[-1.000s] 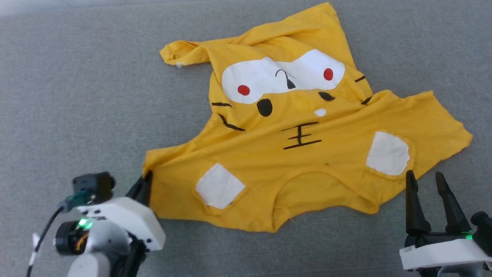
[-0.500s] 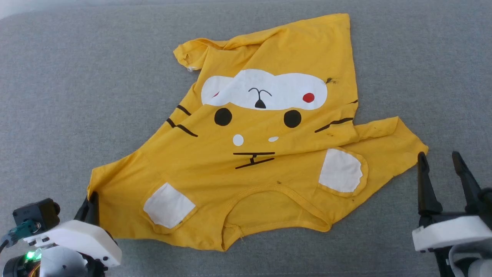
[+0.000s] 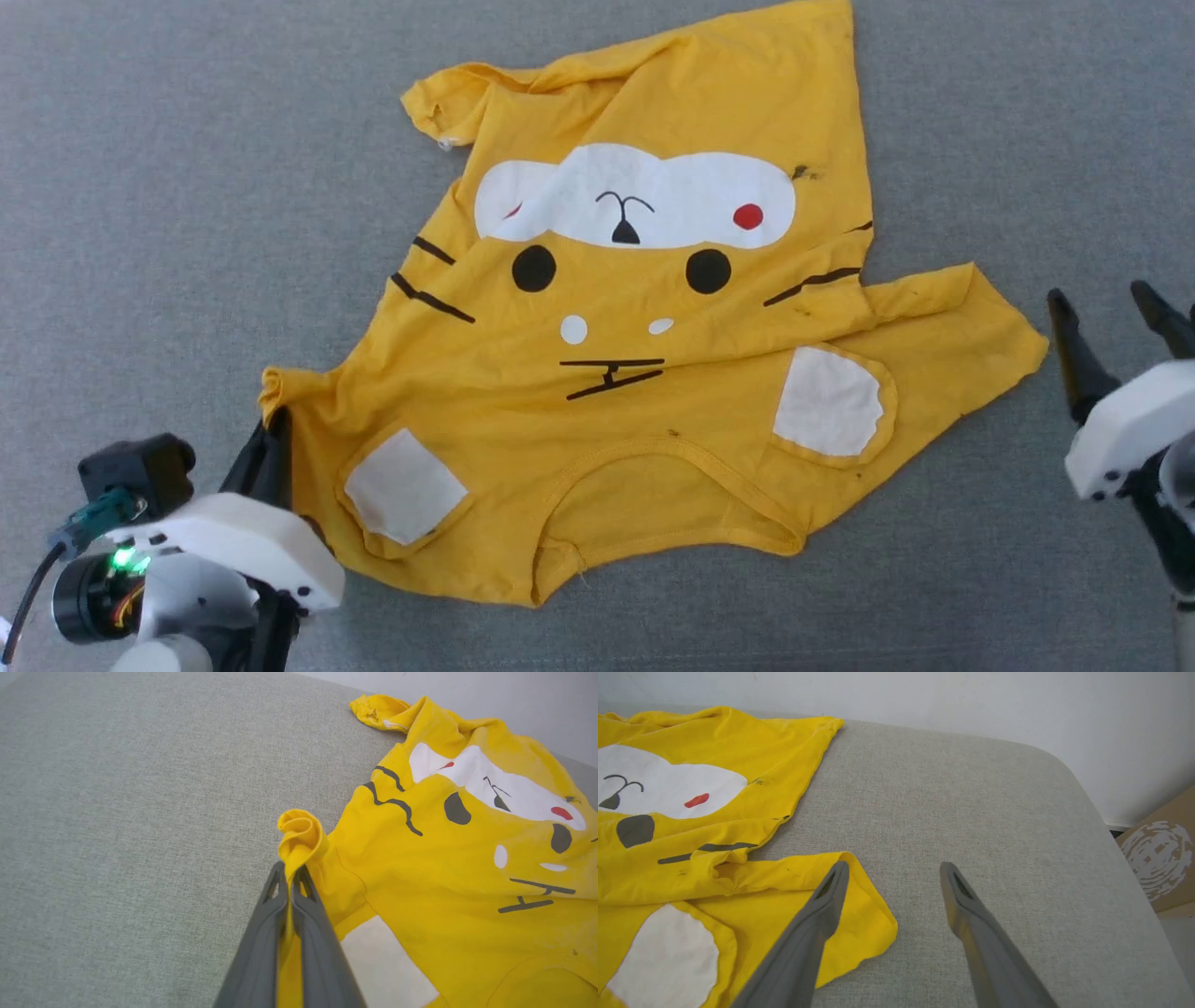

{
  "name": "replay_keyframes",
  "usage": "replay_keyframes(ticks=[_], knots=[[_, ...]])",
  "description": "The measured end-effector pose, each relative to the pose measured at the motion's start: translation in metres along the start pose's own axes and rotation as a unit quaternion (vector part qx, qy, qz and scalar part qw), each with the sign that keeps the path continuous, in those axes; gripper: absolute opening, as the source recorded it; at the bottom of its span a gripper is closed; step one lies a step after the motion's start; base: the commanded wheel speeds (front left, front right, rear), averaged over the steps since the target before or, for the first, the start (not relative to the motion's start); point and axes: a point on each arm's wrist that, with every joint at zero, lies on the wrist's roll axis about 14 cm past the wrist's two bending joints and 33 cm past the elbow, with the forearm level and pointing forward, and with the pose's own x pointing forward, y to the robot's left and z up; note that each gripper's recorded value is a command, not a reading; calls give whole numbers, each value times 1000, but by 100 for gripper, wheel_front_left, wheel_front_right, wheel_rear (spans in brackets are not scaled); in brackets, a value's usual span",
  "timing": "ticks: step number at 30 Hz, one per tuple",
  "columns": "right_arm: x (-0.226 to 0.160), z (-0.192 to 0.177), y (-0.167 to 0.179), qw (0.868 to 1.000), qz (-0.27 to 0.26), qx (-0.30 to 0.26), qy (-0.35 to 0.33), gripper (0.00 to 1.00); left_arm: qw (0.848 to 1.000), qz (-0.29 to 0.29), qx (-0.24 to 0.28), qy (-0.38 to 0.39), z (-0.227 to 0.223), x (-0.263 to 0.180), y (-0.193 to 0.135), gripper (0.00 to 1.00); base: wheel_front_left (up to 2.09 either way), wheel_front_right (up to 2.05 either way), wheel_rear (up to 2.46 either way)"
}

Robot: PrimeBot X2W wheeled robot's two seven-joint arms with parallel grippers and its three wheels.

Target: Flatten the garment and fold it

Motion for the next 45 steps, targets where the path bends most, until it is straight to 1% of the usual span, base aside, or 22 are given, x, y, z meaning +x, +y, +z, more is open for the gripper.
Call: replay_keyframes(ticks=[4,6,10,17,18,19,20,21,26,30,32,37,40,42,45], knots=[[16,-18,-3,997,14,17,77,100,1000,-20,4,-6,5,8,-14,0,0,0,0],[22,-32,-2,992,22,25,120,100,1000,-28,2,-7,7,12,-20,0,0,0,0],[30,-53,2,982,36,24,181,100,999,-32,2,-6,8,16,-23,0,0,0,0],[43,-72,20,970,67,21,231,100,1000,-15,1,-3,6,14,-12,0,0,0,0],[44,-74,21,969,69,23,238,92,1000,-12,0,-2,6,13,-10,0,0,0,0],[45,-75,22,967,70,27,244,51,1000,-10,-1,-2,5,13,-9,0,0,0,0],[46,-76,21,965,69,32,249,22,1000,-8,-2,-2,5,12,-8,0,0,0,0],[47,-77,23,964,71,30,256,0,1000,-6,-5,-2,5,12,-6,0,0,0,0],[44,-73,27,961,75,36,264,0,1000,-4,-12,-6,8,10,-5,0,0,0,0],[42,-65,27,965,67,63,245,0,999,-13,-31,-9,10,9,-10,0,0,0,0],[40,-59,28,968,65,89,227,0,999,-20,-44,-14,12,9,-14,0,0,0,0],[36,-27,35,974,67,160,149,0,996,-40,-80,-26,19,6,-26,0,0,0,0],[32,-1,40,975,72,186,96,0,994,-55,-91,-37,27,4,-33,0,0,0,0],[29,19,44,975,81,200,58,0,993,-64,-90,-50,36,3,-38,0,0,0,0],[24,55,50,970,101,221,-1,0,987,-92,-99,-81,61,3,-52,0,0,0,0]])
